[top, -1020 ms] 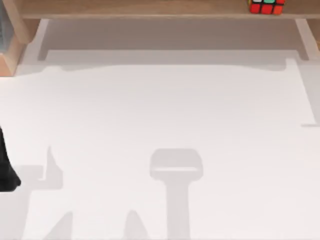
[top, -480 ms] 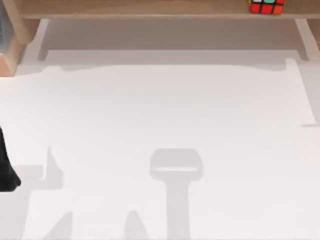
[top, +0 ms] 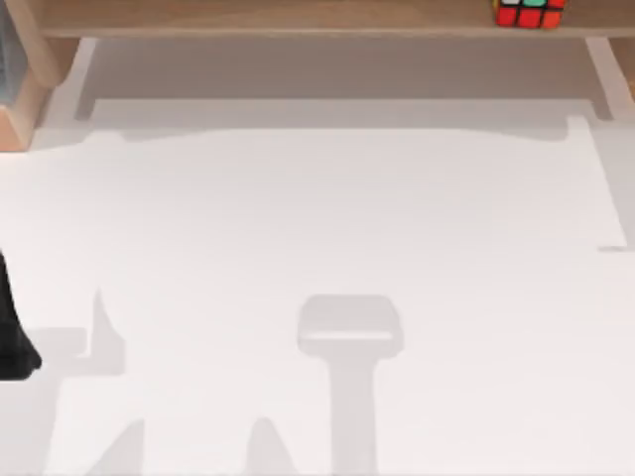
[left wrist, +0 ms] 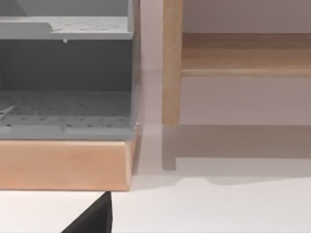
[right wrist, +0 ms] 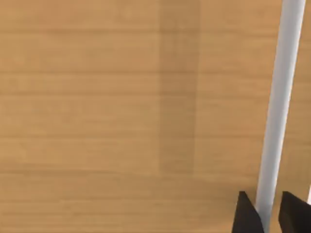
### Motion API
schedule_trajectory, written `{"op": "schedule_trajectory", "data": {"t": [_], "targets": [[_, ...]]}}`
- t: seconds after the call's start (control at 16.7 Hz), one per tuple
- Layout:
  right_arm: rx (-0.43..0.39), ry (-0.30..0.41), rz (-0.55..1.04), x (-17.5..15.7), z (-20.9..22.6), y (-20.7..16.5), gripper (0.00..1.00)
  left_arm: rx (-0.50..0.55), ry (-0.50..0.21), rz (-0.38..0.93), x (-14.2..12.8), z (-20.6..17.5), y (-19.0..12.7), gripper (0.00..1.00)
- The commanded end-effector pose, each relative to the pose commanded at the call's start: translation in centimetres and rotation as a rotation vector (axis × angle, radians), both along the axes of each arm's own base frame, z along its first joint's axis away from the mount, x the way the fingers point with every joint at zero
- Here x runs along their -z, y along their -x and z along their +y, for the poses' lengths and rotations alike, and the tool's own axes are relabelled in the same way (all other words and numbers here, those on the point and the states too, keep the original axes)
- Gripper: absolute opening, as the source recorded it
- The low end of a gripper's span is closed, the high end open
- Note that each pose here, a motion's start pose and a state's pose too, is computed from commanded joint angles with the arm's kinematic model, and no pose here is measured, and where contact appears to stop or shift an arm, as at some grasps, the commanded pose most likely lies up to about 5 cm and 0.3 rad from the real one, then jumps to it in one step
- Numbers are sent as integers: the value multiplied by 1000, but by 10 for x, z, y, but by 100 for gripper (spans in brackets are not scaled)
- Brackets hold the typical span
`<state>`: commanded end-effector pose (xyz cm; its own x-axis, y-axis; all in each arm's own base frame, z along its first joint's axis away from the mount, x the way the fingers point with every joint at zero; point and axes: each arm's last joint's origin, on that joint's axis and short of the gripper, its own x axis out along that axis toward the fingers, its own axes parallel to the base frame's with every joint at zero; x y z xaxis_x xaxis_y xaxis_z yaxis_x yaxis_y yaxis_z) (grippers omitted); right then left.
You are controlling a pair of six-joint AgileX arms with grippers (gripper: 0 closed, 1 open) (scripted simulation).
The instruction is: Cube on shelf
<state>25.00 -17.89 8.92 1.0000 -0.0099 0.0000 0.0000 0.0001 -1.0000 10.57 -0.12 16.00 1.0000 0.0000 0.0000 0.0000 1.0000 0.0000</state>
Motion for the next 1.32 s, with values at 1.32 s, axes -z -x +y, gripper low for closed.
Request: {"op": "schedule_trajectory", "data": {"t": [1.32], "targets": [[8, -8, 6, 1, -2, -61, 0, 0, 0, 0, 0, 0, 0, 100]]}}
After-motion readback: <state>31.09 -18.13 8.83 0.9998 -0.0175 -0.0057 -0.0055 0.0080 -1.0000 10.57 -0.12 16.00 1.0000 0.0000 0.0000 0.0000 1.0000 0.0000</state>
